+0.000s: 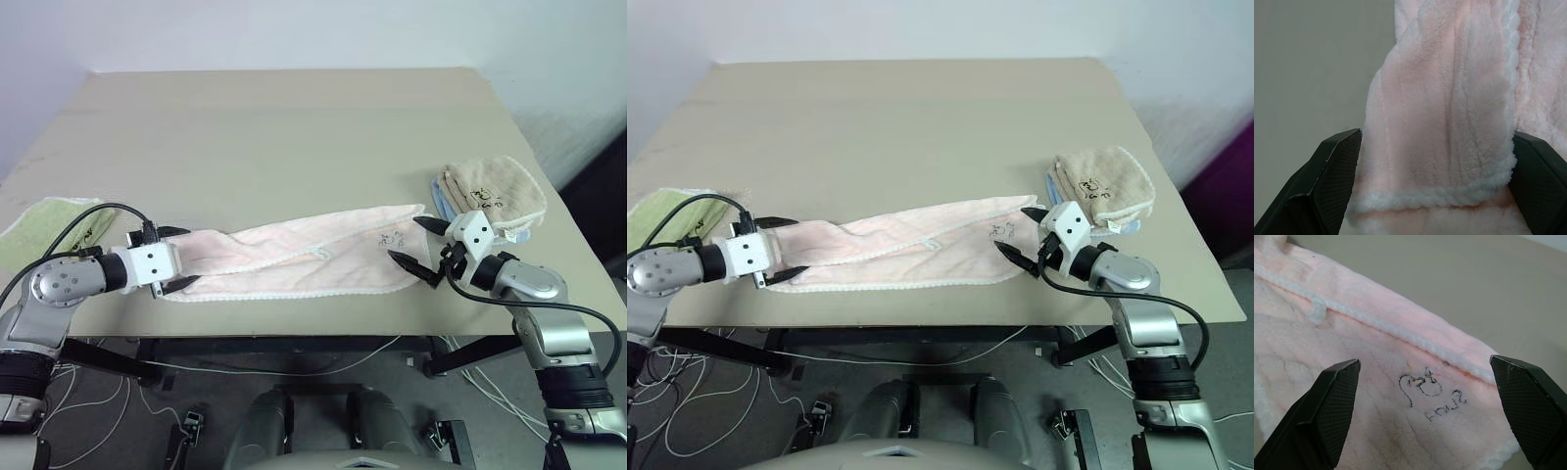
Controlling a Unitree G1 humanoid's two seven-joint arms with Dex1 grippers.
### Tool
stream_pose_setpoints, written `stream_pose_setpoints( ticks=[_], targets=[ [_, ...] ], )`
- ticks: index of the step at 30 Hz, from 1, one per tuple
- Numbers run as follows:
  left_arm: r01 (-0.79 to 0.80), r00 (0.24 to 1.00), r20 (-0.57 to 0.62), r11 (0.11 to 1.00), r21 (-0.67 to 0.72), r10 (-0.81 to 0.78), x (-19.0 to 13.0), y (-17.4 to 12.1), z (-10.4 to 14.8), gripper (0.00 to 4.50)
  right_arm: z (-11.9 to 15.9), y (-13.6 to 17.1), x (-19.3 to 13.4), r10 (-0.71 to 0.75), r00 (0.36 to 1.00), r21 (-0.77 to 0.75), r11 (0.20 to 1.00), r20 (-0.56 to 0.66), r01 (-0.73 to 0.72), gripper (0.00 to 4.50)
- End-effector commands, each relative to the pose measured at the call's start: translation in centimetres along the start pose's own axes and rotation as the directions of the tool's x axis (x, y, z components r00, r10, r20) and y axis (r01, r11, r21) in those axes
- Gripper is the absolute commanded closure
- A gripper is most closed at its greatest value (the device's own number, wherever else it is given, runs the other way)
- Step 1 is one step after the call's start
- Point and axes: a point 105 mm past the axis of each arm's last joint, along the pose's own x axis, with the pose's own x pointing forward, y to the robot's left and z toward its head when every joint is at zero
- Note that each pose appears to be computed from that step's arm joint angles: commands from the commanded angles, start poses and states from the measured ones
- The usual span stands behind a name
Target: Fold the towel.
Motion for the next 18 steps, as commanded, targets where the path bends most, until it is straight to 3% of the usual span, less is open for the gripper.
stream_pose_setpoints(
  ticks=[1, 11, 18],
  targets=[
    [0.014, 1.000, -0.019, 0.999, 0.035, -0.013, -0.8, 0.1, -0.2, 0.00, 1.1, -0.1, 0.0, -0.002, 0.999, -0.020, 1.000, 0.042, 0.003, 0.05],
    [0.000, 0.999, -0.047, 0.991, 0.134, 0.007, -1.8, 1.0, -0.8, 0.00, 1.1, 0.0, 0.3, 0.002, 0.999, -0.018, 1.000, 0.046, -0.001, 0.05],
    [0.005, 0.999, 0.046, 0.998, 0.069, -0.008, -0.9, 0.2, 0.9, 0.00, 1.2, 0.1, 0.4, 0.002, 0.999, -0.019, 1.000, 0.046, -0.001, 0.05]
  ],
)
